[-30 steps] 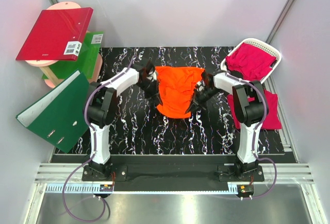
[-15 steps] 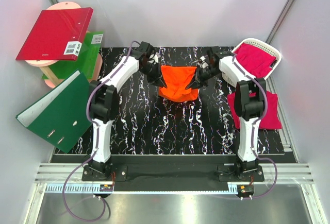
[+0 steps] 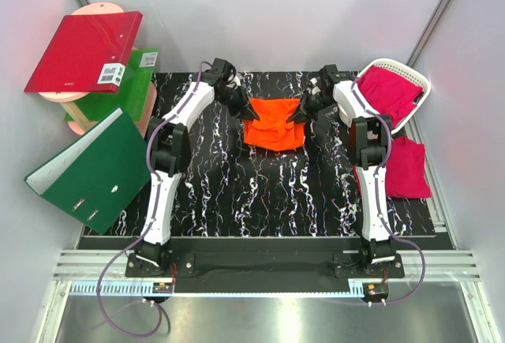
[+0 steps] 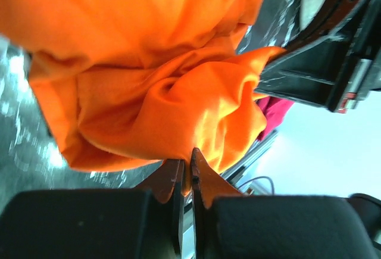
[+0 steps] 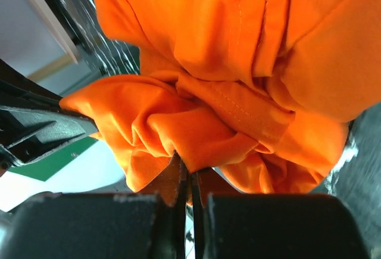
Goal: Fold and stack the t-shirts
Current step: Fold the long partially folded tshirt into a neat square
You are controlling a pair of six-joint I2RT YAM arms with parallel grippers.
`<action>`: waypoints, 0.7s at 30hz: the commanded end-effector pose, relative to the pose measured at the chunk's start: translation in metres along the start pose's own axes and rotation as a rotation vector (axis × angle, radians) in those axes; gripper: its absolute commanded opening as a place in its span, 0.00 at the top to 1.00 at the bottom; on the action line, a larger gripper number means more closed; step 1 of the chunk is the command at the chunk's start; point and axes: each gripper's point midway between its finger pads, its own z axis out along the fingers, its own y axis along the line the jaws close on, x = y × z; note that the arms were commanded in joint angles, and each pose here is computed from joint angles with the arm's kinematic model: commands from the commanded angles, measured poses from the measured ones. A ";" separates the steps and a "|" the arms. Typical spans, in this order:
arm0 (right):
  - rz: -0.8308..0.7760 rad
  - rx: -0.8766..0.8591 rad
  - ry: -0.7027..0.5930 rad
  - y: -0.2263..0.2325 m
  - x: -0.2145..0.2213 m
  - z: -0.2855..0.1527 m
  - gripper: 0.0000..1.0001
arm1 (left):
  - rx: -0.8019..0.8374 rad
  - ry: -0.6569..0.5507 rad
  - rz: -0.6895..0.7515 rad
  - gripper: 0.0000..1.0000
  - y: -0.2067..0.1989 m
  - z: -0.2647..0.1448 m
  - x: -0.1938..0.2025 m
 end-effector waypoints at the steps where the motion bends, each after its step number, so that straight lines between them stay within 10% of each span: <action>1: 0.002 -0.041 -0.068 0.016 -0.027 -0.011 0.98 | 0.142 -0.030 0.008 0.91 -0.032 -0.004 -0.023; 4: 0.023 -0.049 -0.073 0.015 -0.034 -0.009 0.97 | 0.174 -0.040 0.009 0.84 -0.032 -0.001 -0.032; 8: 0.024 -0.012 -0.111 0.009 -0.042 -0.010 0.98 | 0.234 -0.066 0.020 0.01 -0.038 -0.009 -0.046; 21: -0.097 -0.215 -0.235 0.072 -0.073 -0.039 0.95 | 0.174 -0.154 0.095 0.01 -0.019 -0.066 -0.018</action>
